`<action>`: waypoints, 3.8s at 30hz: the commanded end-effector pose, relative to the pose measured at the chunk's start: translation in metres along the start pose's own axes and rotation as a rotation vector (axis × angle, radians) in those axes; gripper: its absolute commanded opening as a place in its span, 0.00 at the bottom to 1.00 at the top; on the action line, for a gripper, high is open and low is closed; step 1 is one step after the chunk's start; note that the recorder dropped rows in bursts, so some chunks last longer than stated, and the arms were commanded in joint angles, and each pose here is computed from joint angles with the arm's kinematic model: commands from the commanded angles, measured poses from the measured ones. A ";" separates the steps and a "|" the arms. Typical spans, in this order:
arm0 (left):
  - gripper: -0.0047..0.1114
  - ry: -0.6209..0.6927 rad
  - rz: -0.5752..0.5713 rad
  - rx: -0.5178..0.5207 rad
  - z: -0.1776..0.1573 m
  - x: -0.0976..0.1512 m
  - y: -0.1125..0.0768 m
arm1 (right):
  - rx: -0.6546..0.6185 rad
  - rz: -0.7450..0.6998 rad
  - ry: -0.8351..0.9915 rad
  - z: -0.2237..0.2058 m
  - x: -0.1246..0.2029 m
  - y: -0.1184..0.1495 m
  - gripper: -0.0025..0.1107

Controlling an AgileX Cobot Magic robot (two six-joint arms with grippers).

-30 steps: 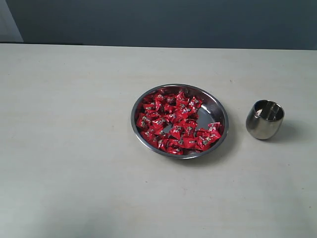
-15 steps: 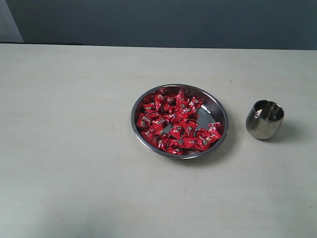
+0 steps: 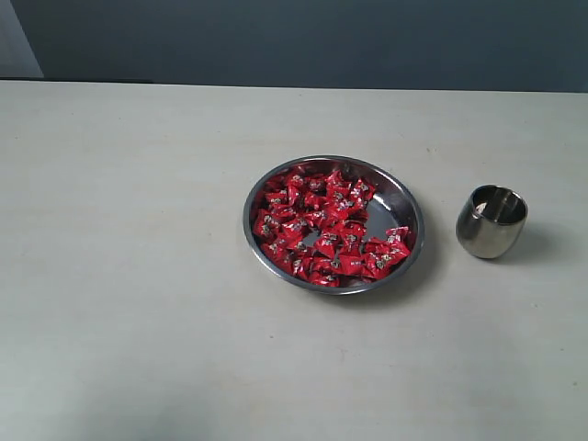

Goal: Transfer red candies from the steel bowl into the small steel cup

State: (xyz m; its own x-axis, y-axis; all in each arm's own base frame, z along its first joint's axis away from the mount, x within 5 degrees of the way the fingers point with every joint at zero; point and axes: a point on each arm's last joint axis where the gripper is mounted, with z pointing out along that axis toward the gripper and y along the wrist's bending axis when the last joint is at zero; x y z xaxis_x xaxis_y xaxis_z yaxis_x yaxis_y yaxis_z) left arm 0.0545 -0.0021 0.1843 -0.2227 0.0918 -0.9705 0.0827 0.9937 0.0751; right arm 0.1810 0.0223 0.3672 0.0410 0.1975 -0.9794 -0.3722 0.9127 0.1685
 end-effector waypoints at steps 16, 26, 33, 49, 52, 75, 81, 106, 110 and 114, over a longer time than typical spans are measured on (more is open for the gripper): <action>0.04 -0.011 -0.006 0.003 0.000 -0.001 0.000 | 0.436 -0.525 0.278 0.289 0.051 -0.088 0.02; 0.04 -0.011 -0.006 0.003 0.000 -0.001 0.000 | 0.098 -0.273 1.014 0.285 0.138 -0.070 0.02; 0.04 -0.011 -0.006 0.003 0.000 -0.001 0.000 | -0.140 -0.308 1.191 0.291 0.176 -0.028 0.05; 0.04 -0.011 -0.006 0.003 0.000 -0.001 0.000 | -0.384 -0.206 1.527 0.269 0.228 0.038 0.38; 0.04 -0.011 -0.006 0.003 0.000 -0.001 0.000 | -0.396 -0.209 1.574 0.267 0.240 0.040 0.38; 0.04 -0.011 -0.006 0.003 0.000 -0.001 0.000 | -0.374 -0.232 1.654 0.265 0.271 0.031 0.38; 0.04 -0.011 -0.006 0.003 0.000 -0.001 0.000 | -0.337 -0.229 1.663 0.264 0.271 0.029 0.38; 0.04 -0.011 -0.006 0.003 0.000 -0.001 0.000 | -0.303 -0.180 1.682 0.262 0.275 0.029 0.38; 0.04 -0.011 -0.006 0.003 0.000 -0.001 0.000 | -0.300 -0.186 1.693 0.260 0.277 0.028 0.38; 0.04 -0.011 -0.006 0.003 0.000 -0.001 0.000 | -0.299 -0.187 1.696 0.260 0.278 0.028 0.38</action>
State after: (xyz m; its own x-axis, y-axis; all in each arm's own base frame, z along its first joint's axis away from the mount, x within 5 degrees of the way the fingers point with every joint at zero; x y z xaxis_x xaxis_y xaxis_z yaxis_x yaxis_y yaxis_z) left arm 0.0545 -0.0021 0.1843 -0.2227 0.0918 -0.9705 0.0827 0.9937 0.0751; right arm 0.4233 0.1970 0.1284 -0.7705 -0.6363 -0.0372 -0.6274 0.7469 0.2204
